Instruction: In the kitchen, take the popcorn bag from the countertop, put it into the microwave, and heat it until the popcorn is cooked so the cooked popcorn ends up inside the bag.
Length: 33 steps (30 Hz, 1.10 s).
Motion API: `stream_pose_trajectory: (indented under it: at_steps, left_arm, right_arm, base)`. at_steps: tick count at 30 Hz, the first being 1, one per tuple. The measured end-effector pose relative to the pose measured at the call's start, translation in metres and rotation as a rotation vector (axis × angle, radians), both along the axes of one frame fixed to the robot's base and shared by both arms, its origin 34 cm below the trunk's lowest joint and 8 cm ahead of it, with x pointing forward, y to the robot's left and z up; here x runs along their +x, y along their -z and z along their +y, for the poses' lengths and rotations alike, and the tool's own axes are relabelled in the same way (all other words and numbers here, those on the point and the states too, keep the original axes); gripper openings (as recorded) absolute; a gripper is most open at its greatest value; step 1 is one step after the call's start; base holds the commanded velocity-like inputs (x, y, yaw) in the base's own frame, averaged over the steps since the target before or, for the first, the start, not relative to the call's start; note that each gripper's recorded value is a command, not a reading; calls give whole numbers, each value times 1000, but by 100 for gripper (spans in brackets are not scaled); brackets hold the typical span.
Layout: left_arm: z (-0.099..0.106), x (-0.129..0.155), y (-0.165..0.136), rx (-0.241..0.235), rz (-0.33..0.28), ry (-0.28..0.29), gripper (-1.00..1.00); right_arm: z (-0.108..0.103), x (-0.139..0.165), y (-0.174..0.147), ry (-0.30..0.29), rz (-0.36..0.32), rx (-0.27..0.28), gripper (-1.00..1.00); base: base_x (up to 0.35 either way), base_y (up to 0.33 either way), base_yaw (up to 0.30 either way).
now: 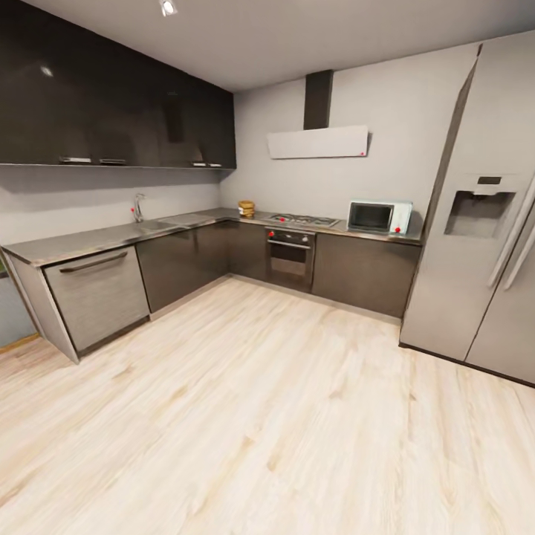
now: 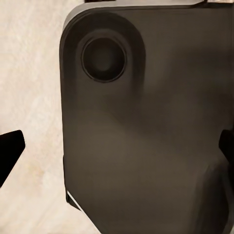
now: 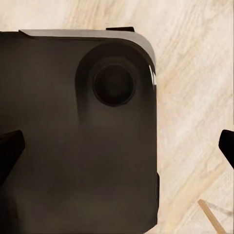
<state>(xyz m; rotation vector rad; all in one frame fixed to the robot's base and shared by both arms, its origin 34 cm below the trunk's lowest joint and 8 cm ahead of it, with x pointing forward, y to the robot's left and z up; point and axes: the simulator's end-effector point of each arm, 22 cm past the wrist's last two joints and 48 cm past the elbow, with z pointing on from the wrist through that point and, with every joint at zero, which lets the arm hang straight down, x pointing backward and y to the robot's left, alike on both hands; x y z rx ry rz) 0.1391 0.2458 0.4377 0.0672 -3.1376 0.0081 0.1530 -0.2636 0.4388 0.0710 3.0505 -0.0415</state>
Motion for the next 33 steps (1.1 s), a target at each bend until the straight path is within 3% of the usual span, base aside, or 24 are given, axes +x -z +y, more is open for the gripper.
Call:
stream_pose_trajectory:
  at_steps: [15,33]
  left_arm:
    - [-1,0,0,0,0,0,100]
    - [-1,1,0,0,-4,1,100]
  right_arm:
    - [-1,1,0,-3,-2,-1,100]
    - [-1,1,0,-5,-2,-1,100]
  base:
    - [322,114,0]
    - [322,4,0]
